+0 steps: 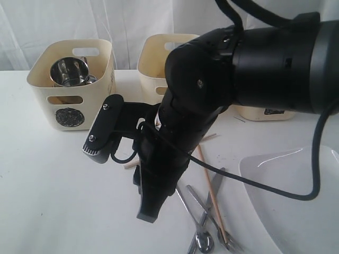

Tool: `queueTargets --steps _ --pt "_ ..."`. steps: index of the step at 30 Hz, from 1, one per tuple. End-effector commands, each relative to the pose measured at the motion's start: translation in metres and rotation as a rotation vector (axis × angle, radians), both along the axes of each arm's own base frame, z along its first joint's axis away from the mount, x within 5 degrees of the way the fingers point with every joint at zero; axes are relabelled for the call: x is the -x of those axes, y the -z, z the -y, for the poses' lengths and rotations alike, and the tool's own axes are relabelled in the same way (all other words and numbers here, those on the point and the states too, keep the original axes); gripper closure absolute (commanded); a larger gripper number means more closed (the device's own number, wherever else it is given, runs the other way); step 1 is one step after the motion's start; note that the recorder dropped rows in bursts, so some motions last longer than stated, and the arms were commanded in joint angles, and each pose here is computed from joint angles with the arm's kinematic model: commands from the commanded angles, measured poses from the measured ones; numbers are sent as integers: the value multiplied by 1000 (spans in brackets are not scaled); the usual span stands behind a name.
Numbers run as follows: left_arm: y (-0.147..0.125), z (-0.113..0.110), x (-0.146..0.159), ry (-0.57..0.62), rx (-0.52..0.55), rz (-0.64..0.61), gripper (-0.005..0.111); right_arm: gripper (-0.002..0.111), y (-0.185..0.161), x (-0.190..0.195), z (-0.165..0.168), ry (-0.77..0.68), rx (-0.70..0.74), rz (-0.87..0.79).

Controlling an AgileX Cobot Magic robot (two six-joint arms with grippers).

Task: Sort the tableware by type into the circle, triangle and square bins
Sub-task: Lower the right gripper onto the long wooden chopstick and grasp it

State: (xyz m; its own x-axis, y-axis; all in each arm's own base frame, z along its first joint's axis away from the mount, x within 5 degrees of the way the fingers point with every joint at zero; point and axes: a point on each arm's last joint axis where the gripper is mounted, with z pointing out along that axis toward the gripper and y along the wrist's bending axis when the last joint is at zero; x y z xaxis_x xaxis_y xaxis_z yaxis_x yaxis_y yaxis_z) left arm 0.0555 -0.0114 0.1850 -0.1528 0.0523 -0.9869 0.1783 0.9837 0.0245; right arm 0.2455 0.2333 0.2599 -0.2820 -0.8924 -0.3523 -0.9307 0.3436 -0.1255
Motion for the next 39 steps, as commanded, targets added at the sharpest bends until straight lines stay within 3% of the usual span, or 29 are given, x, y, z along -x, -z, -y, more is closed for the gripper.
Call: queueTargets --steps 1,20,30,39 --pt "0 0 0 -2 3 5 64 66 -2 0 -1 4 -11 9" --pt "0 0 0 -2 3 5 64 66 -2 -1 -1 12 -9 10" --pt "0 0 0 -2 3 5 64 66 -5 -11 -1 -20 5 145" --pt "0 0 0 -2 3 5 64 66 17 -21 -10 -23 14 134"
